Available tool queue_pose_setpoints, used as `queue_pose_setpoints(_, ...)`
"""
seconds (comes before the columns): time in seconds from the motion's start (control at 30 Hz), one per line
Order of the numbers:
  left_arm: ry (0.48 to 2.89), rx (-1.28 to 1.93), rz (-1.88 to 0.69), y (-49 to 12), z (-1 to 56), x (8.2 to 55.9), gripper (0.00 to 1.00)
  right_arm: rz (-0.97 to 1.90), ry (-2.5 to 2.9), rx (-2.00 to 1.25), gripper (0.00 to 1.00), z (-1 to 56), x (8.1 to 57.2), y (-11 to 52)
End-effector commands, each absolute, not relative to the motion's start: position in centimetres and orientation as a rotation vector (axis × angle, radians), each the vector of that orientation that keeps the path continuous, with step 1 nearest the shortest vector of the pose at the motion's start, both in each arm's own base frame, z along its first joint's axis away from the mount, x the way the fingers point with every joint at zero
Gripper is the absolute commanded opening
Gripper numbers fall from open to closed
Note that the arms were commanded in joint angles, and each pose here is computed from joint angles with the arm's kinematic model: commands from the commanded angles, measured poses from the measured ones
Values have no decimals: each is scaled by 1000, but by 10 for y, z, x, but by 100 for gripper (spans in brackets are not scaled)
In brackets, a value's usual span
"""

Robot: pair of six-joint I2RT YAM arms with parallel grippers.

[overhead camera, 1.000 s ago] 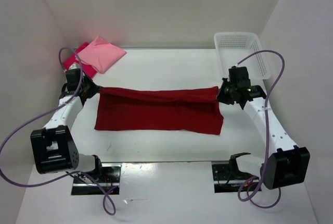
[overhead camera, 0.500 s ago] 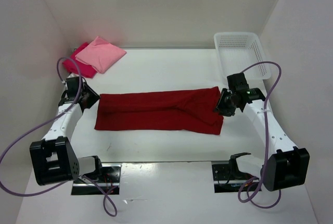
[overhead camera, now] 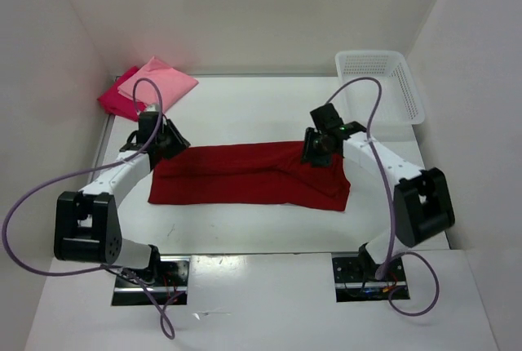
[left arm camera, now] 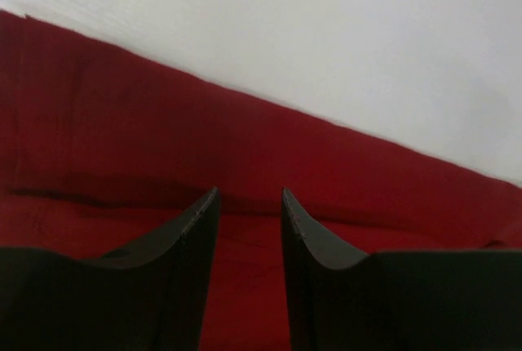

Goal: Fold and stack the t-shirts
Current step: Fold the other side of the tshirt into a rectangle

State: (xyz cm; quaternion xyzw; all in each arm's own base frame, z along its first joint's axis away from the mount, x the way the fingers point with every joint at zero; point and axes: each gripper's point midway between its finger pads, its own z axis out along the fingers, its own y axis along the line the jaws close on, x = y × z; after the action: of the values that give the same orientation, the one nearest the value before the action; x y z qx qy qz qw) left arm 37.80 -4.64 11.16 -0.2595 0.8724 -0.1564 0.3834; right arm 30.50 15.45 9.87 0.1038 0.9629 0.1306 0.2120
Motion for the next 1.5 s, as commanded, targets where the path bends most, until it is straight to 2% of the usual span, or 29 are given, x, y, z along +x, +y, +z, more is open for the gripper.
queue_pose_setpoints(0.0, 2243, -652, -412, -50, 94, 383, 43, 391, 2522, 253, 50, 112, 358, 178)
queue_pose_setpoints(0.1, 2262, -653, -419, -52, 86, 384, 43, 367, 2535, 245, 58, 99, 371, 182)
queue_pose_setpoints(0.3, 2314, -653, -445, -58, 69, 380, 43, 297, 2537, 265, 58, 81, 389, 180)
queue_pose_setpoints(0.4, 2314, -653, -445, -58, 69, 380, 43, 279, 2544, 268, 50, 72, 395, 180)
queue_pose_setpoints(0.43, 2314, -653, -445, -58, 69, 380, 43, 272, 2555, 269, 41, 67, 394, 180)
queue_pose_setpoints(0.53, 2314, -653, -445, -58, 69, 380, 43, 285, 2560, 265, 27, 67, 393, 182)
queue_pose_setpoints(0.63, 2312, -652, -446, -58, 69, 378, 43, 283, 2567, 277, 19, 68, 388, 180)
queue_pose_setpoints(0.67, 2312, -652, -446, -58, 69, 378, 43, 293, 2579, 273, 13, 68, 382, 180)
queue_pose_setpoints(0.77, 2303, -649, -448, -58, 72, 378, 43, 317, 2595, 268, 3, 73, 369, 182)
queue_pose_setpoints(0.87, 2286, -643, -453, -58, 79, 379, 43, 321, 2625, 249, 1, 80, 350, 181)
queue_pose_setpoints(1.27, 2223, -648, -468, -57, 108, 374, 43, 520, 2828, 270, 0, 69, 232, 208)
queue_pose_setpoints(1.37, 2205, -648, -460, -55, 117, 371, 43, 613, 2848, 276, 18, 75, 213, 222)
queue_pose_setpoints(1.47, 2181, -653, -438, -50, 125, 370, 43, 746, 2852, 242, 23, 87, 199, 242)
